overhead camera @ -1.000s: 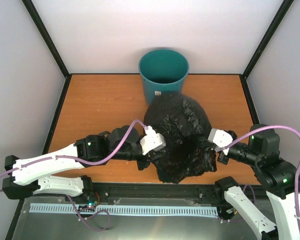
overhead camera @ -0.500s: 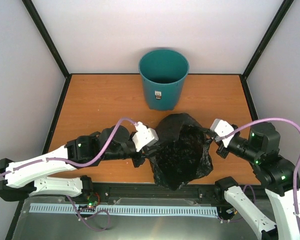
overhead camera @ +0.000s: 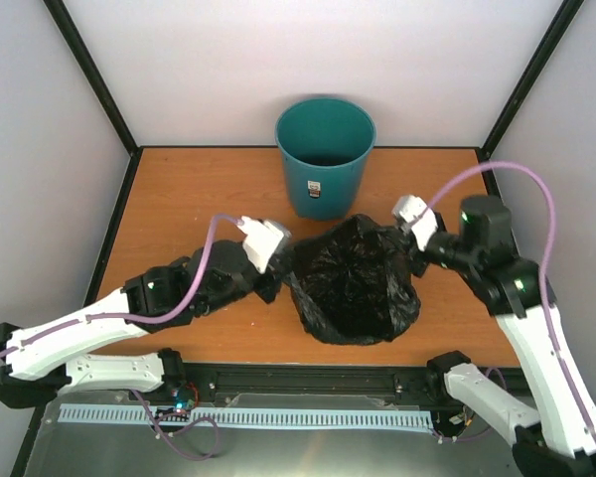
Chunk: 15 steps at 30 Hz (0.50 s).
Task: Put the trash bags into the trash bin
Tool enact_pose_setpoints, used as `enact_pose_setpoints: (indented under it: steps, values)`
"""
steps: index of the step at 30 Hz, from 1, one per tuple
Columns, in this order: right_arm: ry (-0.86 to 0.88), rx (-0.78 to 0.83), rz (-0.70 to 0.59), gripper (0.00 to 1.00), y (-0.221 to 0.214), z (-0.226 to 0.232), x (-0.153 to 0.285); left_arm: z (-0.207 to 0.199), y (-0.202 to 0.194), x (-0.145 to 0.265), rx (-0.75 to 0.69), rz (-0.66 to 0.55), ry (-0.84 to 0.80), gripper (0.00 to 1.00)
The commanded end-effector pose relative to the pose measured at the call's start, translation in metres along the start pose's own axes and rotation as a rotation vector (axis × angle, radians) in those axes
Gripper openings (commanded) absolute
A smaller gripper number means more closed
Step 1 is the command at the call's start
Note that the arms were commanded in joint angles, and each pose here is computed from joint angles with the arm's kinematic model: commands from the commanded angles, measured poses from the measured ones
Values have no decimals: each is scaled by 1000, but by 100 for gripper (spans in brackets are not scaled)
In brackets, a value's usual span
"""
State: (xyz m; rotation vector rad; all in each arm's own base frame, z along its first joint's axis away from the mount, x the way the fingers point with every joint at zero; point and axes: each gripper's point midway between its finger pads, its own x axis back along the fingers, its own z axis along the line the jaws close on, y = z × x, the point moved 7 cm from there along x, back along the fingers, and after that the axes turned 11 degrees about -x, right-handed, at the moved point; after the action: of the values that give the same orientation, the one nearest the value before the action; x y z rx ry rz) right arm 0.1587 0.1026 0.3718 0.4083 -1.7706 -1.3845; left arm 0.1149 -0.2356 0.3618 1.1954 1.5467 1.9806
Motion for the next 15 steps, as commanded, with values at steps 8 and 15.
enact_pose_setpoints:
  steps: [8,15]
  values:
    - [215,-27,-26,3,77,-32,-97,100,6,-4,88,-38,389,1]
    - [310,61,-11,3,121,-5,-158,153,20,29,156,-76,569,1]
